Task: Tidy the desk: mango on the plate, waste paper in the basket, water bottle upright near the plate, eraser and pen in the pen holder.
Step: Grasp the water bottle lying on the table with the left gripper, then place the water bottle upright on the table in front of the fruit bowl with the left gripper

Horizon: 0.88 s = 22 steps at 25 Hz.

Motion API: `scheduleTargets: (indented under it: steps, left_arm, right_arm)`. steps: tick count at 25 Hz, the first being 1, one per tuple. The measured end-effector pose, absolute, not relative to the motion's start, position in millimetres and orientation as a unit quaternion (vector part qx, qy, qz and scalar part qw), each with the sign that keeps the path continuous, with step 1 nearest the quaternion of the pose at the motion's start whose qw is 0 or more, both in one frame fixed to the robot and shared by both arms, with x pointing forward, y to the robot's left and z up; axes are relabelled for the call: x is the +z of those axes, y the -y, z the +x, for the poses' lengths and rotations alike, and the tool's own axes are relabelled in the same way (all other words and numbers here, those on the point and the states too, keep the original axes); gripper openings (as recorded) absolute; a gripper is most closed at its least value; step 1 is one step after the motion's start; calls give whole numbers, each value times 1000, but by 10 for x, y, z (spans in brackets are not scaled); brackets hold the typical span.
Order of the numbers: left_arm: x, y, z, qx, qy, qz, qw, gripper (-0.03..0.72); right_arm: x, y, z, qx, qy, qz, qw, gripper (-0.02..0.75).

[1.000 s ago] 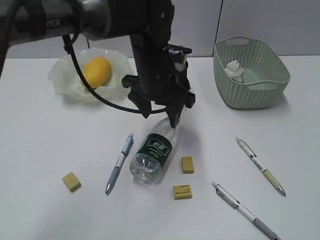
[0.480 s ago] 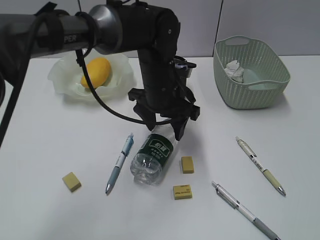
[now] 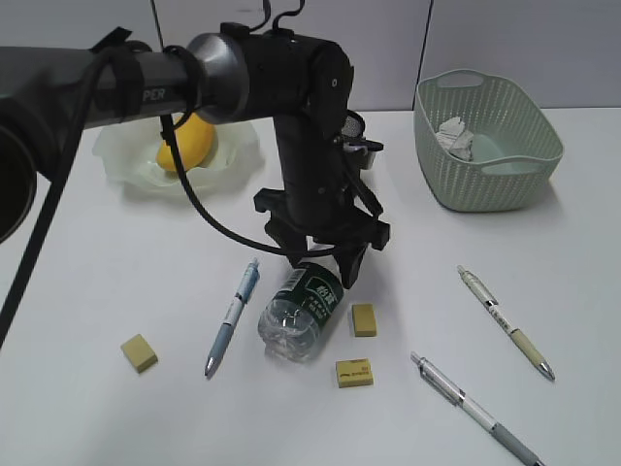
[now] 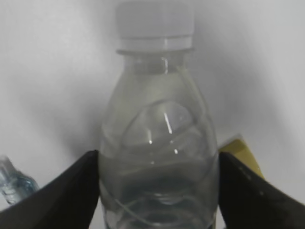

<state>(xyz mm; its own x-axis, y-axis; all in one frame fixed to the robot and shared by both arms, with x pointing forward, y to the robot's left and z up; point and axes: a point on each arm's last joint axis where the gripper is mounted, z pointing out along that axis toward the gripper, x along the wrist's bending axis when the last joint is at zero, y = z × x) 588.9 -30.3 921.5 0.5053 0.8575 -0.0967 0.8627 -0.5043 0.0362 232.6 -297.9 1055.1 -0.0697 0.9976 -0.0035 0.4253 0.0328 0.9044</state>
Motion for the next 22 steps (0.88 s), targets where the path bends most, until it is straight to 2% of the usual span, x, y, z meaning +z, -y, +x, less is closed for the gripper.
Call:
scheduleTargets:
  steps: [5, 15, 22]
  left_arm:
    - [9206, 303, 5889, -33, -493, 869, 39, 449]
    - [9260, 286, 5899, -21, -489, 871, 40, 449]
    - [9680, 248, 5868, -4, -492, 867, 80, 449]
  right_arm:
    - [10551, 2979, 2326, 391, -618, 575, 366, 386]
    - [10551, 2979, 2326, 391, -618, 575, 366, 386]
    - [10551, 2979, 2326, 391, -618, 575, 366, 386]
